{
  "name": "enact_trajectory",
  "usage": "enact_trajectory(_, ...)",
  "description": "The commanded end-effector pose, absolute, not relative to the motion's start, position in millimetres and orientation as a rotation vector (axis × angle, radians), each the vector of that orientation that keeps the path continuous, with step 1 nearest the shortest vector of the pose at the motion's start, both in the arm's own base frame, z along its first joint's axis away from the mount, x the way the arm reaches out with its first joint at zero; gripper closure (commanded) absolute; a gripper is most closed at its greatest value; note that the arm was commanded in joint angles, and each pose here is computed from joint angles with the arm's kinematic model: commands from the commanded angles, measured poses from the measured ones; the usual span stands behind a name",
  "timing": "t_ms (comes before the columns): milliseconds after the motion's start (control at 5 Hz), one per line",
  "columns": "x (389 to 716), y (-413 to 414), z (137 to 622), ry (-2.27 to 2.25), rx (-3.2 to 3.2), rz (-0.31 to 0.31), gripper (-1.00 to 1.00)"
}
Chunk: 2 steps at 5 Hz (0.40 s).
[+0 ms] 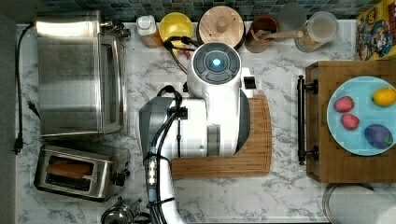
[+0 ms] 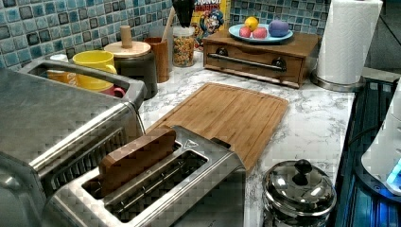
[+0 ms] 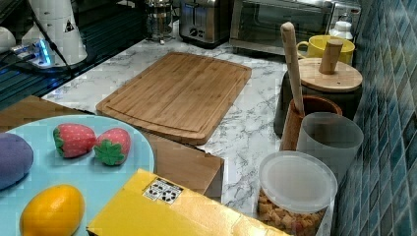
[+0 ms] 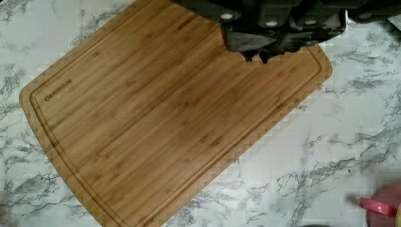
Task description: Turn on the toaster.
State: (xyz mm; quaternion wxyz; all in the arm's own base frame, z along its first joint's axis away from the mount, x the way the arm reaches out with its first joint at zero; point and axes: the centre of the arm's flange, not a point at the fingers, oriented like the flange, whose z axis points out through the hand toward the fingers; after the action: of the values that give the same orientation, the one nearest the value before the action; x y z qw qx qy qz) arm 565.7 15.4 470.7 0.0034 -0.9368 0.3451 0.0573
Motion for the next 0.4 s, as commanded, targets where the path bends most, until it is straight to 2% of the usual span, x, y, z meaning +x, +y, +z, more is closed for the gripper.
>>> enact_trajectory(200, 565.8, 19.0, 470.5, 1.025, -2.954, 0.176, 1.0)
enact_trajectory(400, 555.8, 56.3, 469.3, 0.87, -2.997, 0.151, 1.0)
